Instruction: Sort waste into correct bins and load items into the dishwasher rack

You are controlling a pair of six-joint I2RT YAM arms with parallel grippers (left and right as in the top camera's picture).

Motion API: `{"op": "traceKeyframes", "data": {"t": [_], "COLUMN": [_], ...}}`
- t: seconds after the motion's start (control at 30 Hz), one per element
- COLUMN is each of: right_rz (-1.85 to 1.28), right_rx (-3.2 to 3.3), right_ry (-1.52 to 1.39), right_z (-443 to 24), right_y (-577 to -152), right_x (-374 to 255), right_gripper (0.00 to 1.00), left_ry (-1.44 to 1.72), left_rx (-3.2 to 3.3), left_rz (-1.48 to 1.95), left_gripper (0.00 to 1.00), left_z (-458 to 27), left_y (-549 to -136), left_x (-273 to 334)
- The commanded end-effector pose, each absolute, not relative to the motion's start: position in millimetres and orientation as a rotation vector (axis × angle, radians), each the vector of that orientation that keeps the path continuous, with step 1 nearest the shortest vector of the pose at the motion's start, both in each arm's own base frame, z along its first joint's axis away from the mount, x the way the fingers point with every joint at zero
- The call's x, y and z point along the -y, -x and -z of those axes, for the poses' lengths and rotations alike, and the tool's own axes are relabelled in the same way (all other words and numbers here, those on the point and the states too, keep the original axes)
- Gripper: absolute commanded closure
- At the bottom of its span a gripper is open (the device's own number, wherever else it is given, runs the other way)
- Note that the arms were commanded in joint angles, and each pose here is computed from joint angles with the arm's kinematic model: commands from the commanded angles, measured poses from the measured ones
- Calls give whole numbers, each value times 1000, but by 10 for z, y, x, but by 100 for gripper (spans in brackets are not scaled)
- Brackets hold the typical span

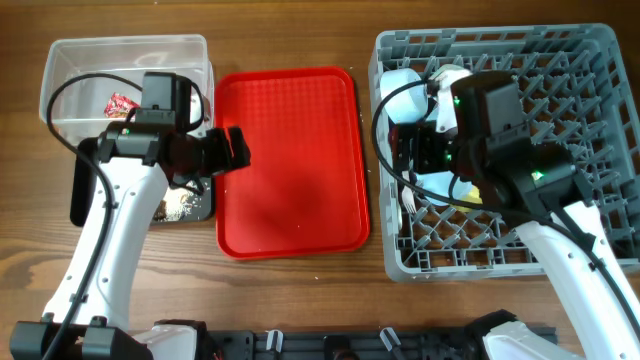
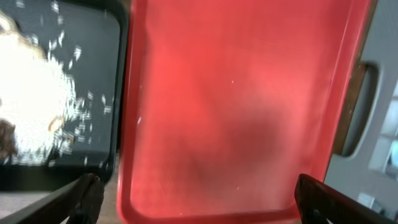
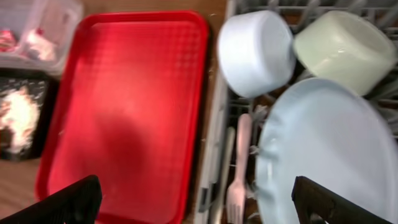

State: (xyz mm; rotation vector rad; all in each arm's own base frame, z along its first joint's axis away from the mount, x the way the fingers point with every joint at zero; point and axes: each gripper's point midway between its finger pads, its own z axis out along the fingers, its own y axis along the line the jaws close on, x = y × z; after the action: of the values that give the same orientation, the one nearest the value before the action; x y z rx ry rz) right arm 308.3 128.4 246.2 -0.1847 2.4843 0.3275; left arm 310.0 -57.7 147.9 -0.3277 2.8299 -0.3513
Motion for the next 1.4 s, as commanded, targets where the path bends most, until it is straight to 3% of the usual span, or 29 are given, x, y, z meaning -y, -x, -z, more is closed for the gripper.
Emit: {"op": "traceKeyframes", "data": {"t": [0.0, 0.13, 0.43, 0.83, 1.13, 1.37], "right_rz": [-442, -436, -363, -243, -147, -158], "right_rx": [-2527, -2522, -2175, -2230, -1607, -1500], "right_ry": [141, 134, -75, -48, -90, 29], "right_z": [-2484, -2466, -2528, -2392, -2845, -2191], "right_y": [-2945, -2693, -2065, -2097, -2175, -2367], "right_x": [-1372, -1262, -658, -554, -112, -252], "right_gripper": [0, 0, 0, 0, 0, 0], "left_ry": [295, 277, 47, 50, 50, 50], "left_rx": [-2944, -2906, -2224, -2276, -2276, -2276], "left_rz": [317, 236, 365, 354, 354, 354], "left_gripper": [0, 0, 0, 0, 0, 0], "left_z": [-1447, -1561, -2615, -2511, -2513, -2513], "left_y": [-2790, -2555, -2103, -1973, -1973, -1973], "left_x": [551, 461, 607, 576, 576, 576]}}
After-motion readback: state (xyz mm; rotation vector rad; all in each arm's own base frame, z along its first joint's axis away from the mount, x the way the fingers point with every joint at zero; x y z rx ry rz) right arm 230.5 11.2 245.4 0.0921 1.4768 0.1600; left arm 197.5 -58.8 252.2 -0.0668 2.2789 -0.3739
